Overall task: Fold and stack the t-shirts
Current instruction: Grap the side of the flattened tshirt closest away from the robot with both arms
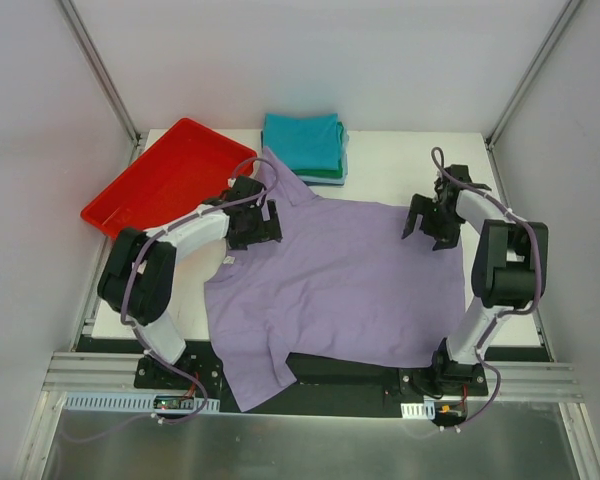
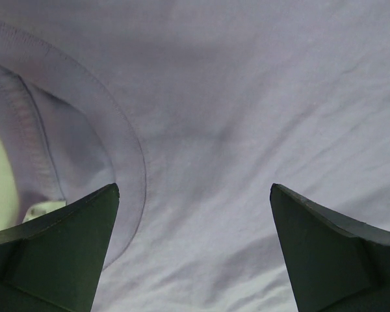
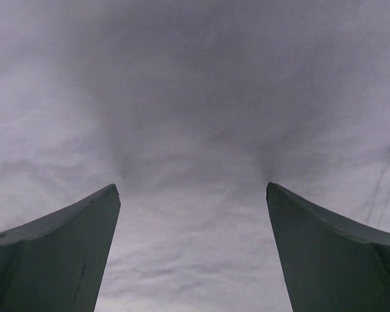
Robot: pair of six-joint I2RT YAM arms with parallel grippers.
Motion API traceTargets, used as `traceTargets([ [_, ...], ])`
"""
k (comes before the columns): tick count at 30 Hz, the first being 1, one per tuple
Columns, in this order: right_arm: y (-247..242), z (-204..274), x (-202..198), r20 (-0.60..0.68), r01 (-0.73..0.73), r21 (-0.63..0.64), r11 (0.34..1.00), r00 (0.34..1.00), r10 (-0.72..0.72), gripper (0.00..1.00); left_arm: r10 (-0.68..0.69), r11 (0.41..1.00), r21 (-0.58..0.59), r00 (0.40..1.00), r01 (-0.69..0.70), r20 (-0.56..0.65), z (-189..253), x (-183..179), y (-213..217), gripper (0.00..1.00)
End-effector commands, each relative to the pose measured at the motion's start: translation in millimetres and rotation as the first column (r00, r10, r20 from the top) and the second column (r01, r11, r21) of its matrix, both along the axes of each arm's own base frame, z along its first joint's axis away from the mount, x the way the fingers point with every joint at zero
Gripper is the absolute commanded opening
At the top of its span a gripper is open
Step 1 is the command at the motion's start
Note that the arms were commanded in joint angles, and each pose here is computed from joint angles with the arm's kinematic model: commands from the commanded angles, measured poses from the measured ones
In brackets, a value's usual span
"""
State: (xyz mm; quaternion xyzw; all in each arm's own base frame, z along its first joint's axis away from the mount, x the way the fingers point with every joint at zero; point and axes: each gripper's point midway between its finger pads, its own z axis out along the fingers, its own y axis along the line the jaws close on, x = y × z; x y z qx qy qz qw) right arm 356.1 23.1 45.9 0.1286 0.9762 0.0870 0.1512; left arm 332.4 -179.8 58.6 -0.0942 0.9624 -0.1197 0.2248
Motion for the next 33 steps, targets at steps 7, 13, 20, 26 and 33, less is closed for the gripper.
traceTargets([
  [7, -16, -23, 33, -0.069, 0.003, 0.017, 1.0, 0.998, -0.002, 0.96, 0.057, 0.998, -0.02, 0.998, -0.057, -0.029, -25, 39, 11, 0.99],
  [13, -20, -27, 58, -0.07, -0.024, 0.039, 0.999, 0.997, 0.027, 0.96, 0.079, 0.997, -0.021, 0.996, -0.08, -0.042, -34, 61, 20, 0.99],
  [20, -29, -24, 80, -0.041, -0.02, 0.033, 0.999, 0.999, 0.022, 0.96, 0.081, 0.997, -0.021, 0.997, -0.081, -0.011, -31, 92, 25, 0.99],
  [26, -38, 0, 81, -0.006, 0.0, -0.014, 1.0, 1.0, 0.0, 0.96, 0.031, 0.995, -0.099, 0.999, -0.029, 0.017, -4, 94, 16, 0.99],
  [33, -48, 69, 47, 0.228, 0.18, -0.066, 0.981, 0.96, -0.161, 0.96, -0.003, 0.981, -0.191, 0.996, 0.02, 0.09, 51, 39, 14, 0.99],
])
